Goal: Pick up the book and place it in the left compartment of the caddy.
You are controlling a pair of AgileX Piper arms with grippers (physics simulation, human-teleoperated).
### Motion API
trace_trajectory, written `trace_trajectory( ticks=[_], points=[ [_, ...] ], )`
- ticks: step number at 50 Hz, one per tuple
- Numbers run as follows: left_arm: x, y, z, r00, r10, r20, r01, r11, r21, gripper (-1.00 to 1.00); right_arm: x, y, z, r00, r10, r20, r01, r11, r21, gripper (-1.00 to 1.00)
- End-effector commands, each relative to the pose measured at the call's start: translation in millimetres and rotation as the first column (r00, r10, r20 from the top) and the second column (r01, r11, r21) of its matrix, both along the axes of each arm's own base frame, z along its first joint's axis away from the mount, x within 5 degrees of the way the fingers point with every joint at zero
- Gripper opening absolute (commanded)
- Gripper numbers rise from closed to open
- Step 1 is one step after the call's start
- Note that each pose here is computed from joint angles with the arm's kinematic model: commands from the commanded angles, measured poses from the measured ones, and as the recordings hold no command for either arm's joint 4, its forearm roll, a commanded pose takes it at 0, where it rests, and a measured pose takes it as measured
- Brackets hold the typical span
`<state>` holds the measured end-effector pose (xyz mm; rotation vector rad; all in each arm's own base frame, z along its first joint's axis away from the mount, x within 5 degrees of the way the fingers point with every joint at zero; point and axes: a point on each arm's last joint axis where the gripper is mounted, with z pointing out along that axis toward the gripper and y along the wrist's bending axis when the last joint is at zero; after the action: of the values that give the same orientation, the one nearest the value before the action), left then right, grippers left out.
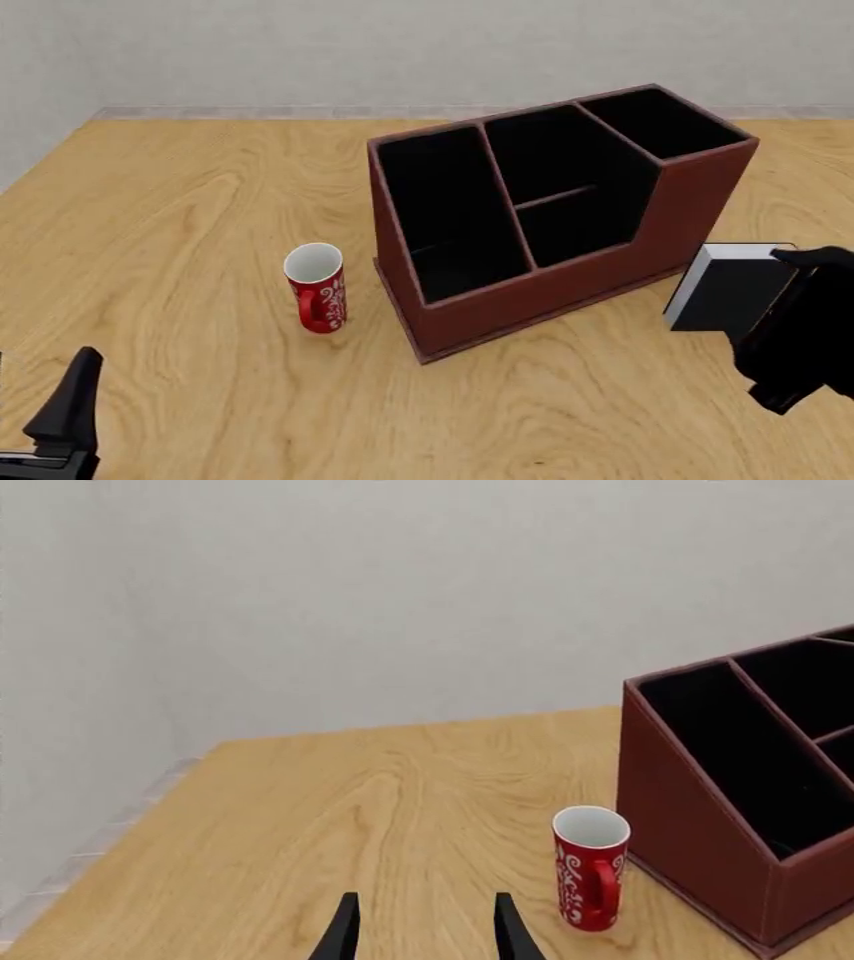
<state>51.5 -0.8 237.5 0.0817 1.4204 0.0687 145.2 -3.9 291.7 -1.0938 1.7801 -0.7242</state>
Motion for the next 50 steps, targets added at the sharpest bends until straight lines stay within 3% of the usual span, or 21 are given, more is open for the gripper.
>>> trace_trajectory(
  ticks=[1, 17, 37, 50],
  points=[
    [-0.9, 0.2, 3.8, 1.0, 0.004, 0.01, -0.005, 1.0, 0.004, 1.0, 9.3, -4.9, -3.5, 0.995, 0.018, -0.096, -0.027, 0.995, -0.093, 1.0],
    [-2.8, 0.5, 10.6, 1.0, 0.011, 0.018, -0.011, 1.0, 0.015, 1.0, 32.5, -20.3, -2.8, 0.985, -0.019, -0.174, -0.01, 0.986, -0.164, 1.0],
    [-4.2, 0.7, 15.7, 1.0, 0.019, 0.024, -0.019, 0.999, 0.034, 1.0, 58.8, -33.9, 3.5, 0.985, -0.047, -0.168, 0.012, 0.979, -0.204, 1.0],
    [-5.6, 1.1, 20.1, 0.999, 0.029, 0.026, -0.031, 0.999, 0.045, 1.0, 72.9, -42.4, -7.2, 0.975, -0.045, -0.216, -0.01, 0.969, -0.247, 1.0]
  ],
)
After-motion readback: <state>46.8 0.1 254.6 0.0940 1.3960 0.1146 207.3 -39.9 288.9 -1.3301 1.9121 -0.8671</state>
